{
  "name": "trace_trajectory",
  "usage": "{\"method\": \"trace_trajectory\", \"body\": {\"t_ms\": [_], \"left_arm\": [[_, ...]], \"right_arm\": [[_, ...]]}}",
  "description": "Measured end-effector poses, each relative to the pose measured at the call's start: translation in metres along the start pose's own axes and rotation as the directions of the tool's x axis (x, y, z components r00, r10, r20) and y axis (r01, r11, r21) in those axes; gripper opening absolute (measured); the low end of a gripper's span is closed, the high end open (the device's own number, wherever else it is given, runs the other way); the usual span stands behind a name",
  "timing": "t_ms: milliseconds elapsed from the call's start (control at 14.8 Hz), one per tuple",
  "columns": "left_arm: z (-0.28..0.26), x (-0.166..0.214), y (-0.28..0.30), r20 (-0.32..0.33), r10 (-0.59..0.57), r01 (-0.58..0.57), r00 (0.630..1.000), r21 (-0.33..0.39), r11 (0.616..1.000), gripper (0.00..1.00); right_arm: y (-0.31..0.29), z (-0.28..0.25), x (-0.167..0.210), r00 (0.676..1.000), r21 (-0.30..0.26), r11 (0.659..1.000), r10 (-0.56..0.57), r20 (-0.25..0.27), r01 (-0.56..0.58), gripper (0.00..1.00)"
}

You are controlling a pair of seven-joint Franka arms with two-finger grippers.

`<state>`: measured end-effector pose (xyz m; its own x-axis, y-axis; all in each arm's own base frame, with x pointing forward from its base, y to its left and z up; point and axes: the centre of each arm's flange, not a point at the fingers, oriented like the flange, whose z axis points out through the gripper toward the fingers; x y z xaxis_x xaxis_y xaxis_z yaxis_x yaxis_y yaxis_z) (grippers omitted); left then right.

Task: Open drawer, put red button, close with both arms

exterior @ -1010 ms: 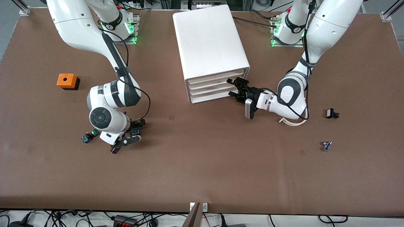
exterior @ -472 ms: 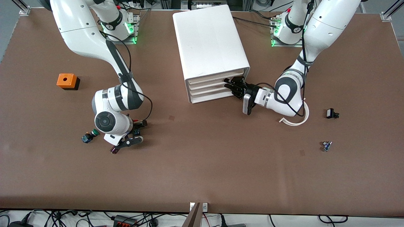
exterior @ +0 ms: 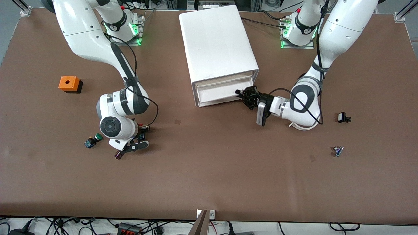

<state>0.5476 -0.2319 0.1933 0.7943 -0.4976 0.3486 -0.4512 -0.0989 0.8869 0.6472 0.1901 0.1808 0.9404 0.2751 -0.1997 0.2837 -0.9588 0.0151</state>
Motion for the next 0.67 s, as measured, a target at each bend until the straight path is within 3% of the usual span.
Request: {"method": "trace_trajectory", "body": {"t_ms": [67, 337, 539, 674], "left_arm": [[-0.014, 0.011, -0.005, -0.003, 0.024, -0.024, 1.000, 0.022, 0.999, 0.14], [-0.064, 0.048, -0.025, -0.011, 0.107, -0.106, 0.994, 0.094, 0.990, 0.14], [-0.074, 0.056, -0.040, -0.020, 0.125, -0.122, 0.992, 0.102, 0.987, 0.18], [-0.078, 0.058, -0.046, -0.020, 0.138, -0.135, 0.990, 0.116, 0.984, 0.36]], "right_arm": [[0.000, -0.001, 0.000, 1.000, 0.000, 1.000, -0.001, -0.002, 0.001, 0.40], [-0.001, -0.026, 0.011, 0.998, 0.000, 1.000, -0.002, -0.056, 0.002, 0.41], [-0.006, -0.091, 0.029, 0.984, 0.004, 1.000, -0.010, -0.179, 0.011, 0.41], [-0.028, -0.148, 0.034, 0.961, 0.020, 0.999, -0.038, -0.274, 0.045, 0.41]]}}
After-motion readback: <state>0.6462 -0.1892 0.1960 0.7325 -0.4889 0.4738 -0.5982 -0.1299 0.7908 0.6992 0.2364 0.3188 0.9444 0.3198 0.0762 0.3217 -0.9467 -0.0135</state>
